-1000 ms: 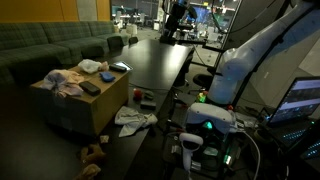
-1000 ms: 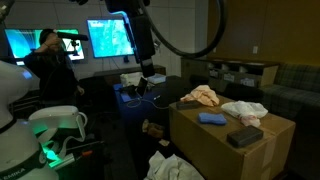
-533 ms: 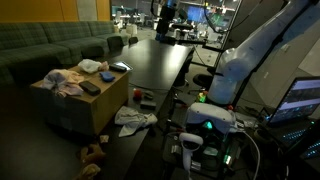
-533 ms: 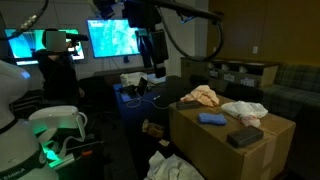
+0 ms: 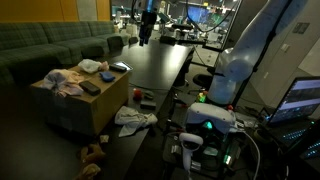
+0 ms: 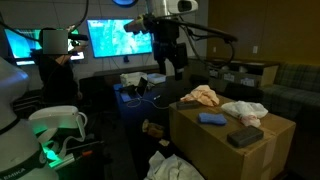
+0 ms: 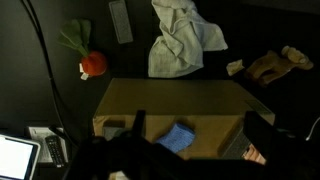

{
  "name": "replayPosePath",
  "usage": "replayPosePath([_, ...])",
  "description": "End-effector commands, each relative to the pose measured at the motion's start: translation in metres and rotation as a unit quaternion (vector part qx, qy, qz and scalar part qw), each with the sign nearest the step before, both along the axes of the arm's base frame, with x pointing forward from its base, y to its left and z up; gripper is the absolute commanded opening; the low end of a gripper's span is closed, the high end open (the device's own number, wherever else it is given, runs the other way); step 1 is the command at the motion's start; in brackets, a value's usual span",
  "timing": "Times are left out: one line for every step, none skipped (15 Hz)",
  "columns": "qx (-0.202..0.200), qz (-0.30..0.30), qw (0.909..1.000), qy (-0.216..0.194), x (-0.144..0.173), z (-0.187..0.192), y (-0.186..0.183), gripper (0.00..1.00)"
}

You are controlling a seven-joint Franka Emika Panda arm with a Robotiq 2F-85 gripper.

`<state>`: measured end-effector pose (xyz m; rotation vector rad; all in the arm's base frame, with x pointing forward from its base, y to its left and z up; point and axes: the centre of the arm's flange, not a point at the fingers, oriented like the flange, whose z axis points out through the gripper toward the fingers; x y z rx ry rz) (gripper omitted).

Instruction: Pick up all the objects that are on the box and put them on the table, then pick up the objects that are on the table and put them on the box

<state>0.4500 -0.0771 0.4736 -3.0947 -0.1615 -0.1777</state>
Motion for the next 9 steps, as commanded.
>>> replayPosePath([0.005,0.021,0.9997,-0.013,0.048,-0.008,-0.009,1.0])
replayPosePath([0.007,0.027,0.9995,-0.016,0.057,-0.014,-0.011,1.0])
replayPosePath([0.009,0.033,0.9991,-0.023,0.064,-0.019,-0.014,1.0])
replayPosePath([0.011,0.04,0.9988,-0.028,0.072,-0.027,-0.015,1.0])
replayPosePath([0.015,0.048,0.9982,-0.033,0.081,-0.035,-0.017,1.0])
replayPosePath([0.017,0.055,0.9976,-0.037,0.088,-0.042,-0.018,1.0])
replayPosePath([0.017,0.062,0.9969,-0.045,0.096,-0.05,-0.02,1.0])
replayPosePath([0.019,0.07,0.9961,-0.05,0.102,-0.057,-0.022,1.0])
replayPosePath([0.017,0.076,0.9954,-0.056,0.11,-0.064,-0.024,1.0])
